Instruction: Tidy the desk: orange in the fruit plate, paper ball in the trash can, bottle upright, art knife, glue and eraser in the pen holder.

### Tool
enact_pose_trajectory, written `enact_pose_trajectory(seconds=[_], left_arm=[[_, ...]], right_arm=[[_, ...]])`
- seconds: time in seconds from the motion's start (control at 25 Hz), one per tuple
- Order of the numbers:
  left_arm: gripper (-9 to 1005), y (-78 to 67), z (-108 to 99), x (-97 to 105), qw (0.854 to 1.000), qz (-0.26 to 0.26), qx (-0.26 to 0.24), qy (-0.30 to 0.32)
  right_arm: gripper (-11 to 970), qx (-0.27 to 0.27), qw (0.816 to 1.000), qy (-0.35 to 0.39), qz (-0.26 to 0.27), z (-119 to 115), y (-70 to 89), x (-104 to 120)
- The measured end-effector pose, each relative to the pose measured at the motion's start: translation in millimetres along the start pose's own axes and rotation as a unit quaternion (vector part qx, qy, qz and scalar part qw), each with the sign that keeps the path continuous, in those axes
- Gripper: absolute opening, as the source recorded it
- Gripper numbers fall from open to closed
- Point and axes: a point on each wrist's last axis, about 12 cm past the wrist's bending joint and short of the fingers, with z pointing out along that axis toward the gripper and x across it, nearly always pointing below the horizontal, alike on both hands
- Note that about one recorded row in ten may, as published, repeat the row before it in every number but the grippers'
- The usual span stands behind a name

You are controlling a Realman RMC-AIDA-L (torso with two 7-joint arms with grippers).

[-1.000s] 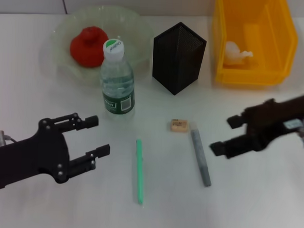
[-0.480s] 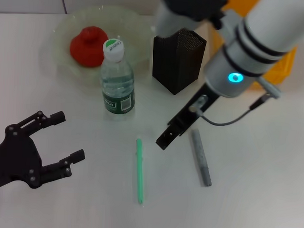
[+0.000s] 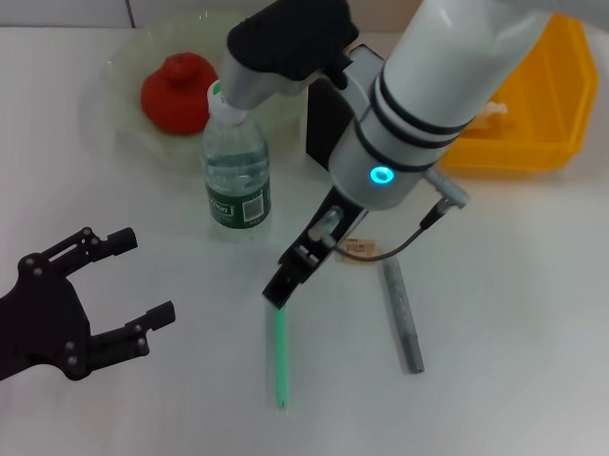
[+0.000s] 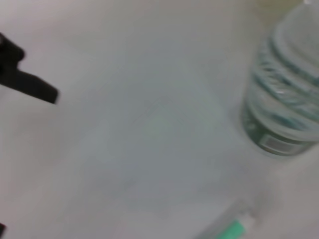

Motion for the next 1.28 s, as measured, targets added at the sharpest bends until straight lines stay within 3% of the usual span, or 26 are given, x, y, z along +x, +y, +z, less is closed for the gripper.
enact_pose_trajectory(seconds=[0.36,1.28], left_arm=[[842,-0.4,0,1,1.0,-0.005,-0.001,0.0],[842,2.0,8,1,1.0,-0.007,0.008,-0.005]], right_arm=[[835,-0.004,1.0,0.003,-0.008,16,7.3,-5],[832,0.023,1.0,0.007,-0.02,35,2.9,2]])
